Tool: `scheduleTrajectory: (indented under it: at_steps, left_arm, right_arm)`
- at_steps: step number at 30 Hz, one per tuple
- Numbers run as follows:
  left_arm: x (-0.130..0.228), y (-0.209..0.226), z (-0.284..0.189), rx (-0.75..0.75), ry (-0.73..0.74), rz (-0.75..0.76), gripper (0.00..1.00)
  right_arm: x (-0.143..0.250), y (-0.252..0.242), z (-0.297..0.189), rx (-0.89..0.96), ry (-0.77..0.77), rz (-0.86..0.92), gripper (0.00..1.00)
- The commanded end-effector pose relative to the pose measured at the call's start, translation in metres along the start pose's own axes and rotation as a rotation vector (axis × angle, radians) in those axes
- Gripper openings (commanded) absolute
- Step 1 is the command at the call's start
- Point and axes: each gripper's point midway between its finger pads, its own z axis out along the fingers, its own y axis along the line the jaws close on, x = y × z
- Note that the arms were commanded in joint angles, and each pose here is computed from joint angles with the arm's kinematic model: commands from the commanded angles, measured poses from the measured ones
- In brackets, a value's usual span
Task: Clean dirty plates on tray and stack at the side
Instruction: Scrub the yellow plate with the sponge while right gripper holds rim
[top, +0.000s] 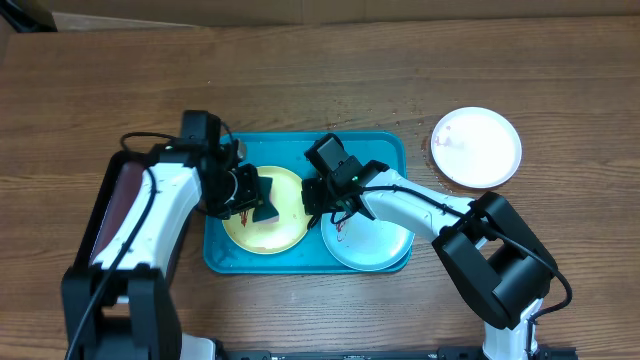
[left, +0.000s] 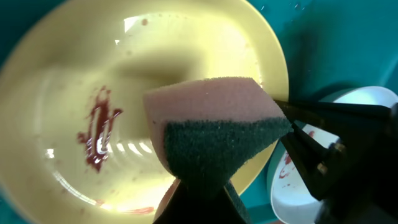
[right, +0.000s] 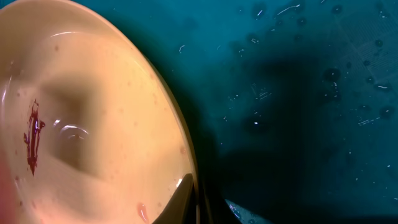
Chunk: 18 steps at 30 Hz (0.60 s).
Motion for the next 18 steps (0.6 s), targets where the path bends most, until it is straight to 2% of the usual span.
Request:
scheduleTrajectory:
  at_steps: [1, 6, 8, 12, 15, 18]
  left_arm:
    - [0.005, 0.002, 0.02, 0.014, 0.063, -0.03, 0.04]
    - [0.01, 0.013, 0.044, -0.006, 0.137, -0.044, 0.04]
    - [0.012, 0.033, 0.056, -0.09, 0.162, -0.036, 0.04]
    - [0.008, 0.083, 0.062, -0.36, 0.141, -0.075, 0.04]
    - [0.001, 0.118, 0.05, -0.574, 0.082, -0.112, 0.04]
    - [-0.007, 0.139, 0.034, -0.724, 0.018, -0.127, 0.04]
  right_arm:
    - [-0.005, -0.003, 0.003, 0.018, -0.013, -0.014, 0.05]
    - [-0.006, -0.004, 0.003, 0.022, -0.018, -0.015, 0.05]
    - [-0.007, -0.005, 0.003, 0.028, -0.024, -0.015, 0.05]
    - [-0.007, -0.005, 0.003, 0.03, -0.021, -0.015, 0.05]
    - [-0.006, -0.006, 0.003, 0.032, -0.018, -0.014, 0.05]
    - [-0.006, -0.006, 0.003, 0.032, -0.018, -0.014, 0.05]
